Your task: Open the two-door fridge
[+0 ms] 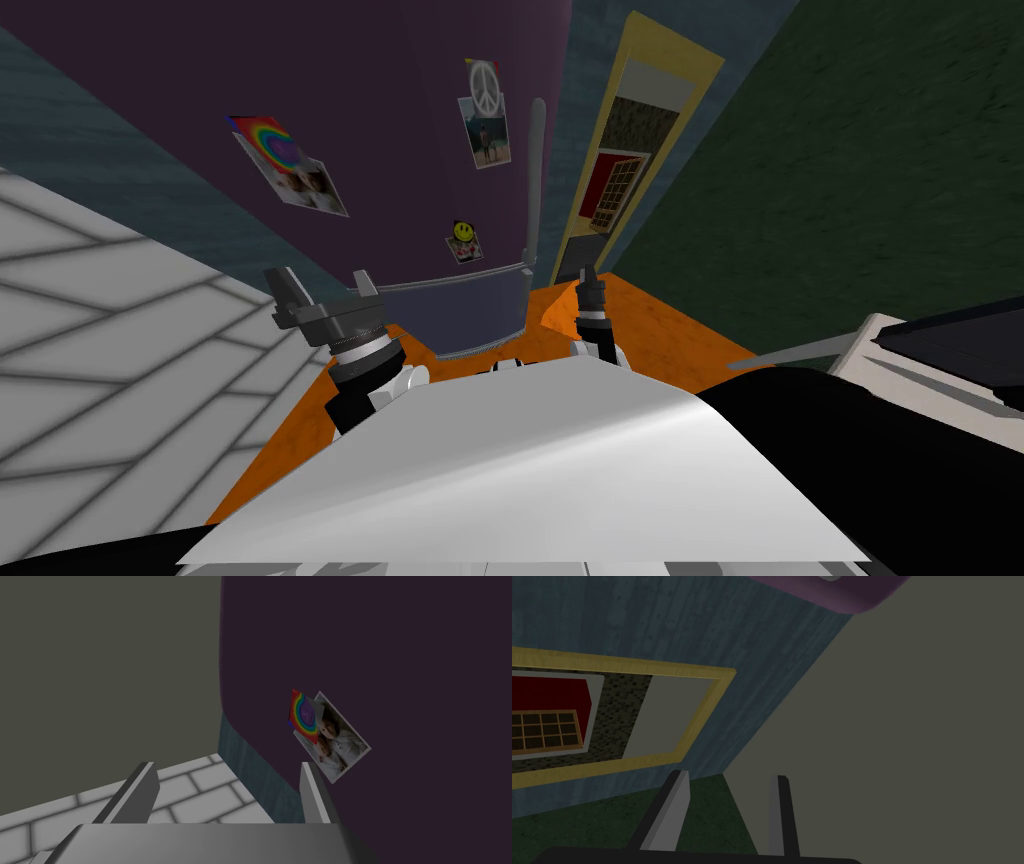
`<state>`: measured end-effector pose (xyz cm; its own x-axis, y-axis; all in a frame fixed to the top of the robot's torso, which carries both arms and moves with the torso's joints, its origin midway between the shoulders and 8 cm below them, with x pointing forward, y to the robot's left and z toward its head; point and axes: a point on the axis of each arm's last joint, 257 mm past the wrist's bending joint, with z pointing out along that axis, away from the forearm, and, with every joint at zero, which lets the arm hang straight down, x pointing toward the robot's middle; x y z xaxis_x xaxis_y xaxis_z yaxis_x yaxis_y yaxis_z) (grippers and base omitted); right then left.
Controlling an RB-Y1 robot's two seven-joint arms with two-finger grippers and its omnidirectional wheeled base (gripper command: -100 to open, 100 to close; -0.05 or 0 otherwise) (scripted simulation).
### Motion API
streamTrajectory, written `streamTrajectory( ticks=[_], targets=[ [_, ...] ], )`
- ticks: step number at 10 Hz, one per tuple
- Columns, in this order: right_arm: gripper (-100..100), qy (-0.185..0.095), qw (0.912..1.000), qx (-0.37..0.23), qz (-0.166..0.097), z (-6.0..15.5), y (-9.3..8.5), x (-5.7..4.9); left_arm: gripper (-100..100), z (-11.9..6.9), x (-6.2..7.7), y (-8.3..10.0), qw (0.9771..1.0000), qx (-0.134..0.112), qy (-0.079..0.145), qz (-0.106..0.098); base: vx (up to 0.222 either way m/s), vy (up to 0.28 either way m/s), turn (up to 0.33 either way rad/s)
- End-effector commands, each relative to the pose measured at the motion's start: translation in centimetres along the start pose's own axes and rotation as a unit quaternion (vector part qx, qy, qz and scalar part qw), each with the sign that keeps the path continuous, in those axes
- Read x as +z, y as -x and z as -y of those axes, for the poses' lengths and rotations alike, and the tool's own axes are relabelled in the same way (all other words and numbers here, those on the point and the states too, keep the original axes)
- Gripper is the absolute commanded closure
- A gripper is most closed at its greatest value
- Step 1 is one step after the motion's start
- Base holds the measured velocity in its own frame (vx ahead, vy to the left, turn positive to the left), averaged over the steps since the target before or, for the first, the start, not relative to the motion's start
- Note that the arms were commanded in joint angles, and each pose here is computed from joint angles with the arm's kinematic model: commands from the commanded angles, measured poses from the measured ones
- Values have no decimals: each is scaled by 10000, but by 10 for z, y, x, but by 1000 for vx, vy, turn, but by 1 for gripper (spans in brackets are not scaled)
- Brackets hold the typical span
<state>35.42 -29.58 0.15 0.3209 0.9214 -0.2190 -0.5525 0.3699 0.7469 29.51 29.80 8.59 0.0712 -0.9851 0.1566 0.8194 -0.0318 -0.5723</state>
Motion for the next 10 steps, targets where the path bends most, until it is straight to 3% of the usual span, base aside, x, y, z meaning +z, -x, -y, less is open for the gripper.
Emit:
streamTrajectory(
  ticks=[1, 5, 10],
  targets=[
    [0, -3, 10000, 0, 0, 0, 0, 0, -100, -7, -1, -8, 9994, 40, 106, -329, 29, -50, 8],
    [0, -4, 10000, 1, 0, 0, 0, 0, -100, -27, -8, -13, 9972, 66, 321, -671, 48, -98, 14],
    [0, -5, 10000, 2, 0, 0, 0, 0, -100, -63, -23, -4, 9949, 41, 654, -773, 78, -186, 22]
  ],
)
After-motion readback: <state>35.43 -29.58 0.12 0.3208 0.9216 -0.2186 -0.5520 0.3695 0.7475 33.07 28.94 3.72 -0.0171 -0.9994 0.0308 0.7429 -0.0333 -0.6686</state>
